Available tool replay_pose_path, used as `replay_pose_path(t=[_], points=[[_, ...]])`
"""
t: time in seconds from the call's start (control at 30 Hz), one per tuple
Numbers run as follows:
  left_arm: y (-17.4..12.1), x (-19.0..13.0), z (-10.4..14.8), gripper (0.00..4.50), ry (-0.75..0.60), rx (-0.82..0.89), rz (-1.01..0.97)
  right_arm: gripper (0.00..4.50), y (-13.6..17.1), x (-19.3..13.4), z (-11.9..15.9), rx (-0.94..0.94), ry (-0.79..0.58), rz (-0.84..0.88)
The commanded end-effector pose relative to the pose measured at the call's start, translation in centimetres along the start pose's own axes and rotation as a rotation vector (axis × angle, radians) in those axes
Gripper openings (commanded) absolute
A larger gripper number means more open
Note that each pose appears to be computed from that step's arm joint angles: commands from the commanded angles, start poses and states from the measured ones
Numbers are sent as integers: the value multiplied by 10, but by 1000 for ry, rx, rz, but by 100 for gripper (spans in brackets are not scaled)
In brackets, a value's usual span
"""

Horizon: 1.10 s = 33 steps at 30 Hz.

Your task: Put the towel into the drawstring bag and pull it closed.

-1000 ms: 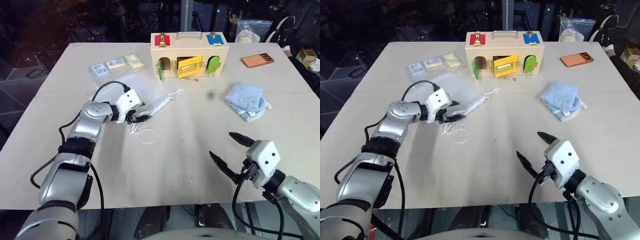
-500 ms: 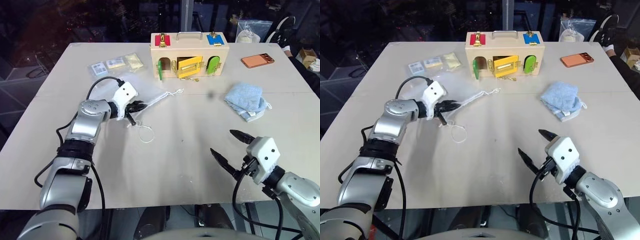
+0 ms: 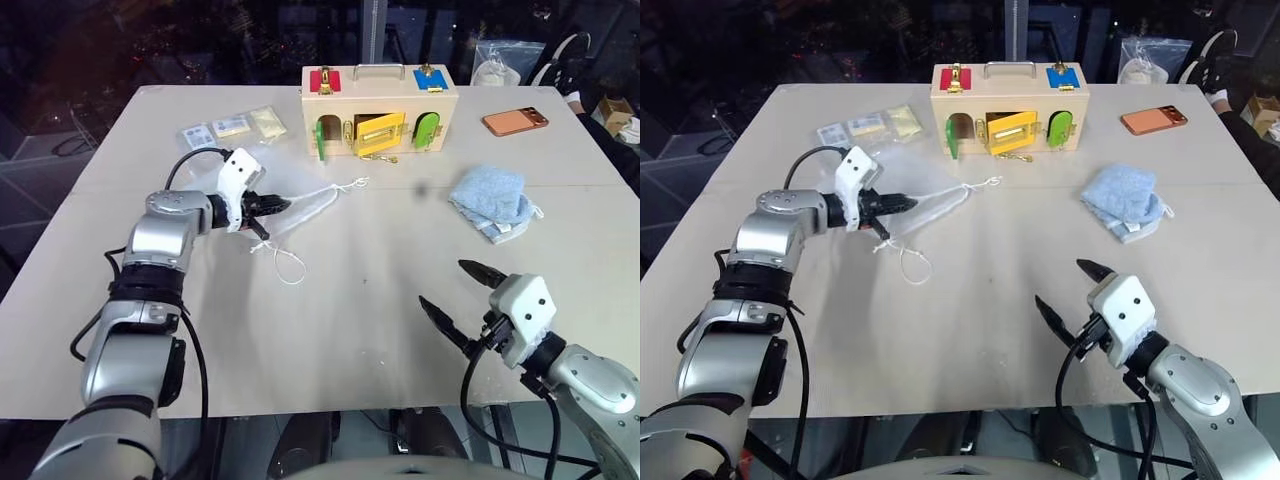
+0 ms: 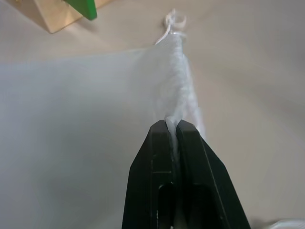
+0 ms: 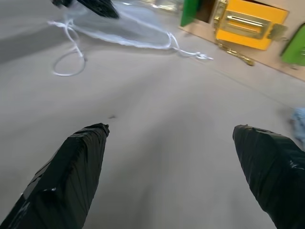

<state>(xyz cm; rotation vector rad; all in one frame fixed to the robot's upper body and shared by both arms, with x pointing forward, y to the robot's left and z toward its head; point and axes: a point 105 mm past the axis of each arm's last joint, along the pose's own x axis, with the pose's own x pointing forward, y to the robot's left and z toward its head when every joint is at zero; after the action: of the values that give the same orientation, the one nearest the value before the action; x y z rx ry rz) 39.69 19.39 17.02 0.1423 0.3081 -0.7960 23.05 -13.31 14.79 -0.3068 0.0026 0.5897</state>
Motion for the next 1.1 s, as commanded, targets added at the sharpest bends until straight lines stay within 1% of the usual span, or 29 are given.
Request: replay_pose_path(t=[0.03,0.1,0.2,0.27,0.3,0.4,0.53,0.63,0.67,0.77,0.87,0.93,1.03,1.1], points=[[-4,-12,26,10,-78,22,-11,450,-55,2,-9,-146,114,-182],[-6,-11,29,10,-92,27,5,450,-79,7,-17,-254,183,-228],[-12,-8,29,10,-107,48,20,450,-113,19,-29,-307,259,-263],[-15,-6,30,10,-122,57,38,450,-128,28,-41,-329,322,-224],[-17,-6,30,10,-130,54,47,450,-136,34,-42,-330,329,-226],[-20,-6,26,10,-139,45,63,450,-148,52,-44,-286,322,-213],[-25,-9,21,10,-142,33,76,450,-155,78,-46,-308,325,-177],[-28,-10,20,10,-144,30,80,450,-159,91,-50,-277,325,-170],[-29,-11,20,10,-146,31,83,450,-163,94,-49,-257,321,-179],[-29,-16,22,10,-158,32,97,450,-171,94,-28,-28,221,-220],[-28,-20,21,10,-160,25,110,450,-174,76,-2,169,118,-190],[-28,-22,19,10,-156,22,115,450,-182,61,7,240,96,-208],[-29,-23,17,10,-156,9,118,450,-205,49,9,313,111,-296],[-30,-22,16,10,-155,6,116,450,-223,49,-4,367,163,-385]])
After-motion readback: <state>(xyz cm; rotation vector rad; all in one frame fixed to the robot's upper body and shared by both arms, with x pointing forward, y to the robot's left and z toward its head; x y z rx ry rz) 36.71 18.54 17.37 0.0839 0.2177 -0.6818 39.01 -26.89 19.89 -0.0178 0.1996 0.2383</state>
